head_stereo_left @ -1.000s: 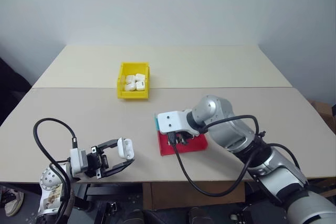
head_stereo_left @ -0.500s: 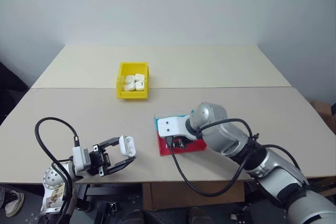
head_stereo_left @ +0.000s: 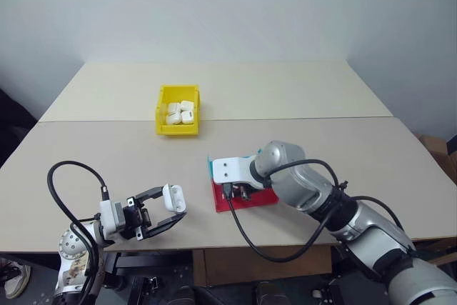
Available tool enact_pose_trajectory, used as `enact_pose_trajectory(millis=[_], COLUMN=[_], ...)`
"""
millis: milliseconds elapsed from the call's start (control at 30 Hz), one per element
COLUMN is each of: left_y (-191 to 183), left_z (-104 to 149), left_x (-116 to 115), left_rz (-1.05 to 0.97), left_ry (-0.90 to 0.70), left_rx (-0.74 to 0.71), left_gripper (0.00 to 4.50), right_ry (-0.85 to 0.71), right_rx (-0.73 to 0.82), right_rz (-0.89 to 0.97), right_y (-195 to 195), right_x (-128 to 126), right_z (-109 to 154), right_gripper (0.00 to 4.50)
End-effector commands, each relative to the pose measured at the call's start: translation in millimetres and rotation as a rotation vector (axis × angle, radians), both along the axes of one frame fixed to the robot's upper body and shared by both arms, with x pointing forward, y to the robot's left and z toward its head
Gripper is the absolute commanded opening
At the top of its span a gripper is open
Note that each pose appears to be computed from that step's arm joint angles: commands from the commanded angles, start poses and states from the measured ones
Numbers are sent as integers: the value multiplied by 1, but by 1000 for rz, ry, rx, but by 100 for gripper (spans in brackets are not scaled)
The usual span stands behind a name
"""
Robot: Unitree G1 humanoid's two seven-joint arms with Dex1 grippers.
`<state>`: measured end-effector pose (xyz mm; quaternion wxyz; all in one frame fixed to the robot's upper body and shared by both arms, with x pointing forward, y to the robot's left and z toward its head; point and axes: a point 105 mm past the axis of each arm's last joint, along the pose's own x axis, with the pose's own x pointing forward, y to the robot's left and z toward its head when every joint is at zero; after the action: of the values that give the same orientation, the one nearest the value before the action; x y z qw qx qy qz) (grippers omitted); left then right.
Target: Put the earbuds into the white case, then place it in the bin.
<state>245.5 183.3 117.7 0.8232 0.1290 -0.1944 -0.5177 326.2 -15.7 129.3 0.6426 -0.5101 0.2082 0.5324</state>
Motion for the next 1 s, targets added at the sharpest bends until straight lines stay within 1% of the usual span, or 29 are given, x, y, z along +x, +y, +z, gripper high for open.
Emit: enact_pose_trajectory(millis=[33, 333, 467, 600, 767, 1000], left_y=[-2, -1, -1, -1, 0, 1], left_z=[7, 6, 6, 6, 6, 6], left_x=[-1, -1, 0, 1, 1, 2], left_rz=[-2, 3, 7, 14, 18, 28], left_ry=[-36, -37, -40, -42, -42, -46], left_rx=[0, 3, 4, 4, 7, 8], left_gripper=[277, 277, 277, 277, 277, 277], right_ry=[-43, -33, -73, -112, -189, -188], right_rx=[9, -12, -10, -19, -23, -96], right_rz=[10, 46, 56, 99, 269, 392], right_y=[6, 7, 8, 6, 10, 8], right_x=[1, -4, 1, 2, -3, 1], right_z=[11, 5, 10, 21, 37, 27], right_gripper=[204, 204, 204, 204, 204, 204])
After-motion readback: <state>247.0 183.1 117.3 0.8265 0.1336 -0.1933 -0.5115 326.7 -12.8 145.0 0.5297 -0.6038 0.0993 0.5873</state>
